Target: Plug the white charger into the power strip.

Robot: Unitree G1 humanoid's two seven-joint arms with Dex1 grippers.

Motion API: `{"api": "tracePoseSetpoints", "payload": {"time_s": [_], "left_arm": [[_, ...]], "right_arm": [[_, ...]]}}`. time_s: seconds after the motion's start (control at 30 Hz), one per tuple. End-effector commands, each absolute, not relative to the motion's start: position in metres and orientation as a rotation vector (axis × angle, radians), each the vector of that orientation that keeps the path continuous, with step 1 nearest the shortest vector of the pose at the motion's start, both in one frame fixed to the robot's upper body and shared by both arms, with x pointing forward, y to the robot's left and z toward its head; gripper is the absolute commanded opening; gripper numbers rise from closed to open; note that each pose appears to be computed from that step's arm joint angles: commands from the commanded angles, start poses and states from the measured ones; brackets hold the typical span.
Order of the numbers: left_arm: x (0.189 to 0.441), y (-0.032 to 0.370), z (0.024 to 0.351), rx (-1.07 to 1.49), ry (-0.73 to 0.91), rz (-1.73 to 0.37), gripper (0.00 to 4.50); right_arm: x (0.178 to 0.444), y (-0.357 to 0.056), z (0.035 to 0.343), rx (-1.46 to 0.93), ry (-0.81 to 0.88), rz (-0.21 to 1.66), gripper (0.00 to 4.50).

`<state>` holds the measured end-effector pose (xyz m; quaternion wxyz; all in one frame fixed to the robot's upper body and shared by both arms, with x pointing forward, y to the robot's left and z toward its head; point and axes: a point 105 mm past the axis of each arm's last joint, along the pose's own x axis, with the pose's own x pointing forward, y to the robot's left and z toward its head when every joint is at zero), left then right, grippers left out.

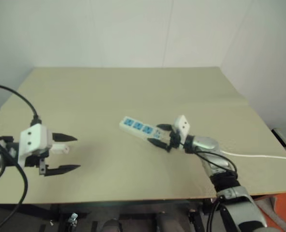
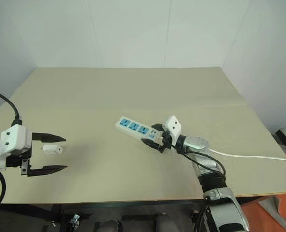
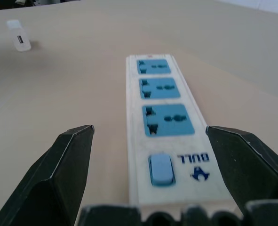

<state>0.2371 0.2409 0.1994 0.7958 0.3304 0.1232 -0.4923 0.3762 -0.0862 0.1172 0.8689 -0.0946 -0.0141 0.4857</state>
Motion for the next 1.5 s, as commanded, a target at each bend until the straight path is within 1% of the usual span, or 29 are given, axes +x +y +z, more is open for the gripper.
{"api": "tracePoseSetpoints", "payload": {"time_s": [0.03, 0.13, 0.33, 0.5, 0.7, 0.83, 0.93, 0.97, 1.0, 1.1, 1.23, 1.33, 1.4, 1.5], "left_arm": [[0.234, 0.236, 0.210, 0.734, 0.198, -1.074, 4.50], [0.233, 0.236, 0.211, 0.731, 0.185, -1.080, 4.50], [0.232, 0.238, 0.211, 0.732, 0.186, -1.081, 4.50], [0.233, 0.239, 0.211, 0.732, 0.183, -1.085, 4.50], [0.234, 0.241, 0.212, 0.738, 0.183, -1.087, 4.50], [0.233, 0.242, 0.213, 0.742, 0.186, -1.089, 4.50], [0.233, 0.242, 0.213, 0.744, 0.187, -1.090, 4.50], [0.233, 0.242, 0.213, 0.744, 0.187, -1.091, 4.50], [0.233, 0.242, 0.214, 0.745, 0.187, -1.091, 4.50], [0.234, 0.242, 0.214, 0.746, 0.189, -1.096, 4.50], [0.240, 0.246, 0.215, 0.747, 0.193, -1.112, 4.50], [0.253, 0.254, 0.219, 0.789, 0.213, -1.119, 4.50], [0.259, 0.258, 0.221, 0.816, 0.232, -1.133, 4.50], [0.271, 0.267, 0.219, 0.915, 0.321, -1.133, 4.50]], "right_arm": [[0.389, -0.086, 0.125, -0.226, -0.071, 0.986, 4.46], [0.394, -0.088, 0.127, -0.217, -0.082, 0.969, 4.46], [0.394, -0.086, 0.125, -0.217, -0.082, 0.992, 4.46], [0.394, -0.083, 0.113, -0.200, -0.036, 1.008, 4.46], [0.390, -0.077, 0.088, -0.212, 0.046, 1.041, 4.46], [0.392, -0.075, 0.082, -0.187, 0.063, 1.028, 4.46], [0.392, -0.074, 0.079, -0.181, 0.074, 1.022, 3.91], [0.392, -0.074, 0.078, -0.180, 0.078, 1.024, 3.60], [0.392, -0.074, 0.077, -0.180, 0.080, 1.023, 3.42], [0.391, -0.073, 0.076, -0.177, 0.076, 1.033, 3.43], [0.377, -0.063, 0.091, -0.178, 0.000, 1.150, 3.43], [0.346, -0.050, 0.100, -0.204, -0.046, 1.345, 3.43], [0.331, -0.047, 0.099, -0.228, -0.039, 1.422, 3.43], [0.315, -0.045, 0.093, -0.269, -0.015, 1.490, 3.43]]}}
